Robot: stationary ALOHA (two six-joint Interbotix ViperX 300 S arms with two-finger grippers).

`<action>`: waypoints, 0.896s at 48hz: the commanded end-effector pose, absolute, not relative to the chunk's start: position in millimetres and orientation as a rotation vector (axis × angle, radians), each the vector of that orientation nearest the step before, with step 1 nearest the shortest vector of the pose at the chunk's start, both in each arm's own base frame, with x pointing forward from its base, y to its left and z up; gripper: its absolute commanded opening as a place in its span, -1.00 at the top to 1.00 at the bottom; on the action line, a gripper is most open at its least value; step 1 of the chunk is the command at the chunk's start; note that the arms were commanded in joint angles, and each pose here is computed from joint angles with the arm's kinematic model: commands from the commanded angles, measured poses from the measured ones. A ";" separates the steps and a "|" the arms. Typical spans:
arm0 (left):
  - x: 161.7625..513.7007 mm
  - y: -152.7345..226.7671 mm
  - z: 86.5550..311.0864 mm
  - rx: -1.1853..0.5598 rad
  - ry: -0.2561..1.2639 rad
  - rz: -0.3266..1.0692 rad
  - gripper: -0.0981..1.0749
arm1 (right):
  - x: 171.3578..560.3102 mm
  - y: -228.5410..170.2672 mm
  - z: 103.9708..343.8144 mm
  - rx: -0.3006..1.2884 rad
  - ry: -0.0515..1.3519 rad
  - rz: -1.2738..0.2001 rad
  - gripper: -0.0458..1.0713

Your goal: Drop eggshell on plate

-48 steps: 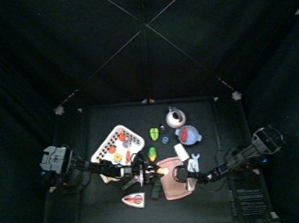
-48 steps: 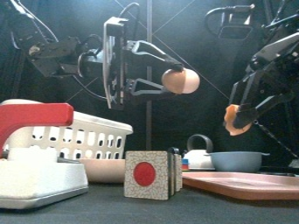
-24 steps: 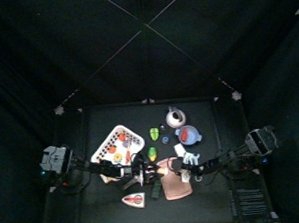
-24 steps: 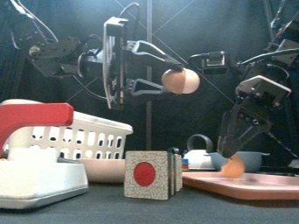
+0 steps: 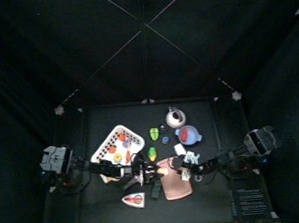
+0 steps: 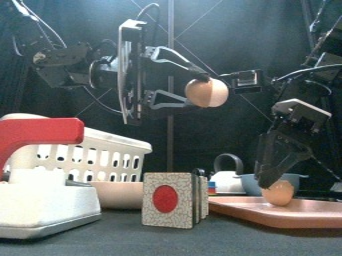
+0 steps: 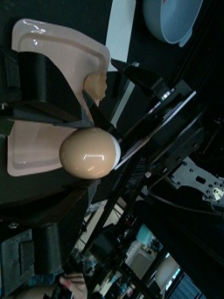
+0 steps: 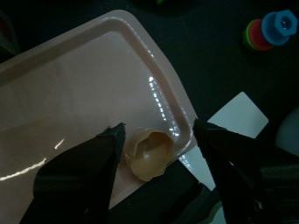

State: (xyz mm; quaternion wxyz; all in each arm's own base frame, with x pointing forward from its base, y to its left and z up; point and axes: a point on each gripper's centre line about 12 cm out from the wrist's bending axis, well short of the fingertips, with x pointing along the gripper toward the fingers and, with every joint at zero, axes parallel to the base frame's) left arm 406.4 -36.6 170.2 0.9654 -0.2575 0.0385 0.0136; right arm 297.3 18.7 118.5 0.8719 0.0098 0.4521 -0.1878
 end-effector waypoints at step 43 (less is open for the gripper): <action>408.9 -37.4 189.7 -0.506 0.024 0.000 -0.27 | 266.7 41.3 230.8 0.069 0.569 -0.193 -0.77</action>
